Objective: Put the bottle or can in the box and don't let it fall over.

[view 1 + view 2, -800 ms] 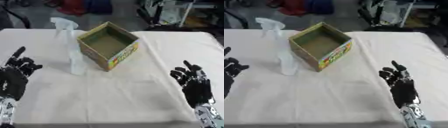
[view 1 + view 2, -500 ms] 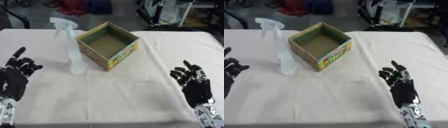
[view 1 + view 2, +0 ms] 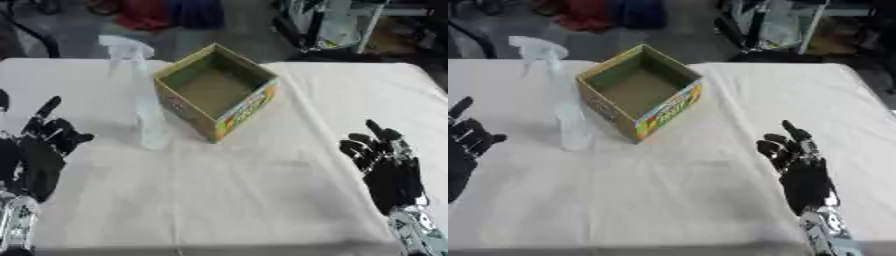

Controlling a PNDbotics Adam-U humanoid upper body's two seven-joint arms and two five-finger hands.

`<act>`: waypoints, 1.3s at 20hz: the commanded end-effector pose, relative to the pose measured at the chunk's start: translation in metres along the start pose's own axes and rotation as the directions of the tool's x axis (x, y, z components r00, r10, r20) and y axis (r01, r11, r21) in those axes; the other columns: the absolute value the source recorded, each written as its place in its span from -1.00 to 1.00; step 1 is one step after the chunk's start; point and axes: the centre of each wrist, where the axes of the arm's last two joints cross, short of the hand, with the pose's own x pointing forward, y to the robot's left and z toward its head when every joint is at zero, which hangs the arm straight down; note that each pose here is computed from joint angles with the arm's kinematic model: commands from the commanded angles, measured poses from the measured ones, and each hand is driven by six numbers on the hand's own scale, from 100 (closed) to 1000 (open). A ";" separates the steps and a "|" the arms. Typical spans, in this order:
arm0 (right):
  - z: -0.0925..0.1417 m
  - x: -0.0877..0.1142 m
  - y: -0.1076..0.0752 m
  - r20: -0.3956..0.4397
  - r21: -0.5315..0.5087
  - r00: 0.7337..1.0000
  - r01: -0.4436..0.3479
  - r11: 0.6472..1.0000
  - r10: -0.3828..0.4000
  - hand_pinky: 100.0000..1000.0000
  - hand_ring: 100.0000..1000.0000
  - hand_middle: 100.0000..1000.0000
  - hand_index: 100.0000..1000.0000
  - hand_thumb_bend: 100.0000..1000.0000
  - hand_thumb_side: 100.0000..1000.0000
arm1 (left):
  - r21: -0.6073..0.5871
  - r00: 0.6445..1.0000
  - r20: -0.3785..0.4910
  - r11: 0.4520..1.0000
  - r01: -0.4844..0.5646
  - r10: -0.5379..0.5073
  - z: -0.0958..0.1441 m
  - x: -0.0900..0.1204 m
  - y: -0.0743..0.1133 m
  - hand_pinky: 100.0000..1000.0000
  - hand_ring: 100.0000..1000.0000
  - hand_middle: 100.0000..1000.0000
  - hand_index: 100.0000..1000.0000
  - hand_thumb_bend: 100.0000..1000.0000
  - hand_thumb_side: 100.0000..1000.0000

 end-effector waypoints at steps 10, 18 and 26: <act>-0.007 0.009 0.002 0.022 0.028 1.000 -0.016 0.999 0.015 0.68 0.38 0.23 0.93 -1.00 0.52 | -0.121 0.931 -0.095 0.924 -0.362 0.352 -0.045 -0.005 -0.007 -0.12 -0.86 -0.77 0.95 0.18 0.86; -0.007 0.008 0.004 0.018 0.035 1.000 -0.011 0.999 0.010 0.68 0.38 0.22 0.93 -1.00 0.52 | -0.182 0.899 -0.126 0.882 -0.436 0.418 -0.074 0.000 -0.029 -0.13 -0.86 -0.77 1.00 0.21 0.83; -0.007 0.006 0.006 0.011 0.045 1.000 -0.004 0.999 0.003 0.68 0.37 0.22 0.93 -1.00 0.52 | -0.226 0.892 -0.161 0.864 -0.450 0.423 -0.100 0.006 -0.050 -0.12 -0.85 -0.77 1.00 0.21 0.82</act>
